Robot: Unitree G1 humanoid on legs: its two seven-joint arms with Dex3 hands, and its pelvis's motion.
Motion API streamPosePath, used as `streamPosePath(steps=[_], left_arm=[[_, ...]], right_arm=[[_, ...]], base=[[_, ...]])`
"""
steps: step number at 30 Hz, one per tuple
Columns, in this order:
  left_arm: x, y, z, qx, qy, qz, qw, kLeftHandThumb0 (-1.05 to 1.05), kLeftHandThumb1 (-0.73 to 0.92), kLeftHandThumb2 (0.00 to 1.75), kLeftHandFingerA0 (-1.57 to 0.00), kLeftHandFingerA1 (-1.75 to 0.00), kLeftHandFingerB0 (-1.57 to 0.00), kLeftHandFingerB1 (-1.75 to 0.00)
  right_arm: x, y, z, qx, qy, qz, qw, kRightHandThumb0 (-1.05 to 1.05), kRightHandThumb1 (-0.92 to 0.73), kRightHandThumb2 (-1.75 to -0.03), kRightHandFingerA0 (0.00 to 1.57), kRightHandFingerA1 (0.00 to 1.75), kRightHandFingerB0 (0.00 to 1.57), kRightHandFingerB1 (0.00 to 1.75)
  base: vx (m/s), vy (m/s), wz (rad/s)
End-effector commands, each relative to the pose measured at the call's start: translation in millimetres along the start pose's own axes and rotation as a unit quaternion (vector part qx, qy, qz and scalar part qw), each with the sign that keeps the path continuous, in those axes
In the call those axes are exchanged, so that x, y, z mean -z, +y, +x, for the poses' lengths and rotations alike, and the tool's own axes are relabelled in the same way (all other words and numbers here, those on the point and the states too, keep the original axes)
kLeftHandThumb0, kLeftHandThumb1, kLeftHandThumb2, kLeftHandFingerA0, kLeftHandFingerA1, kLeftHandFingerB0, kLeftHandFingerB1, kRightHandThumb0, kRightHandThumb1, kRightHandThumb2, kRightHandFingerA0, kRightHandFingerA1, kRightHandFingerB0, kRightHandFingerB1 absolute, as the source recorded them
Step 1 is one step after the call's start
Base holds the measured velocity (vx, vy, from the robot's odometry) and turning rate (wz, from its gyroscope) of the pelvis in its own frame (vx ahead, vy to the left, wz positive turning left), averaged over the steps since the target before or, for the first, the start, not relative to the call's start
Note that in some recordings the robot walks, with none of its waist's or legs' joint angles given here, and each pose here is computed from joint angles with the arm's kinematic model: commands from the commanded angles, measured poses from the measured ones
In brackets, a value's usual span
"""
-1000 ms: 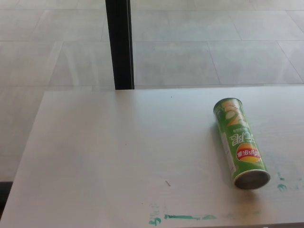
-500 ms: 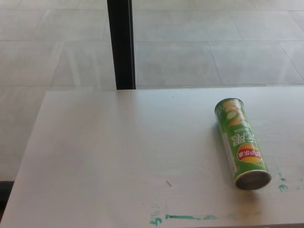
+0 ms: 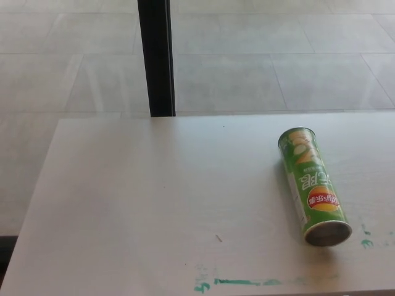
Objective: Use the right hand as a fist to push the chips tray inside its container kept in the middle of the desk
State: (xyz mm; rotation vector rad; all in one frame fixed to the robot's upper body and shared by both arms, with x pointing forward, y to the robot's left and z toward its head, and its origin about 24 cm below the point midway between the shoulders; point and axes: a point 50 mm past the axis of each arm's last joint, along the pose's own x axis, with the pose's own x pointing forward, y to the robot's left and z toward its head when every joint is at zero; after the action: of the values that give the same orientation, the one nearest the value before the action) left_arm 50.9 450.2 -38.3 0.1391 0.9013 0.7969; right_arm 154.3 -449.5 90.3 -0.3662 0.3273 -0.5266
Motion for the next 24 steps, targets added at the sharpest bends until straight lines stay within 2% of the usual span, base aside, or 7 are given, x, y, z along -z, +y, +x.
streamPosePath(steps=[1,3,8,13,14,15,24], left_arm=[[6,8,-3,-0.011,0.006,0.009,1.000,-0.70,0.69,1.06,-0.52,-0.69,-0.35,-0.56],[6,8,-3,-0.009,0.007,0.005,1.000,-0.70,0.88,0.66,-0.56,-0.63,-0.38,-0.43],[6,9,-3,-0.011,0.011,0.010,1.000,-0.71,0.68,1.07,-0.52,-0.68,-0.36,-0.56],[6,11,-3,-0.010,0.011,0.005,1.000,-0.78,0.86,0.65,-0.58,-0.66,-0.43,-0.45],[6,11,-3,-0.012,0.011,0.004,1.000,-0.78,0.69,1.07,-0.57,-0.71,-0.39,-0.57],[6,10,-3,-0.012,0.012,0.003,1.000,-0.76,0.87,0.66,-0.57,-0.62,-0.42,-0.44],[0,12,-2,-0.008,0.006,0.000,1.000,-0.77,0.87,0.66,-0.57,-0.65,-0.44,-0.45]], right_arm=[[115,-11,-43,0.339,0.106,0.206,0.912,-0.49,-0.61,-0.58,0.90,0.72,0.60,0.49],[120,-9,-45,0.339,0.117,0.201,0.912,-0.54,-0.60,-0.58,0.89,0.71,0.61,0.49],[137,4,-52,0.332,0.142,0.247,0.899,-0.45,-0.61,-0.58,0.78,0.82,0.59,0.54],[145,11,-53,0.285,0.178,0.236,0.912,-0.54,-0.67,-0.60,0.78,0.81,0.55,0.49],[145,11,-54,0.281,0.178,0.238,0.912,-0.54,-0.67,-0.60,0.79,0.79,0.55,0.50],[145,12,-53,0.290,0.177,0.246,0.908,-0.53,-0.65,-0.59,0.85,0.76,0.58,0.51],[138,27,-42,0.274,0.157,0.252,0.915,-0.59,-0.66,-0.60,0.79,0.73,0.60,0.56]], base=[[0.00,0.000,0.00],[0.00,0.000,0.00],[0.00,0.000,0.00],[0.00,0.000,0.00],[0.00,0.000,0.00],[0.00,0.000,0.00],[0.00,0.000,0.00]])
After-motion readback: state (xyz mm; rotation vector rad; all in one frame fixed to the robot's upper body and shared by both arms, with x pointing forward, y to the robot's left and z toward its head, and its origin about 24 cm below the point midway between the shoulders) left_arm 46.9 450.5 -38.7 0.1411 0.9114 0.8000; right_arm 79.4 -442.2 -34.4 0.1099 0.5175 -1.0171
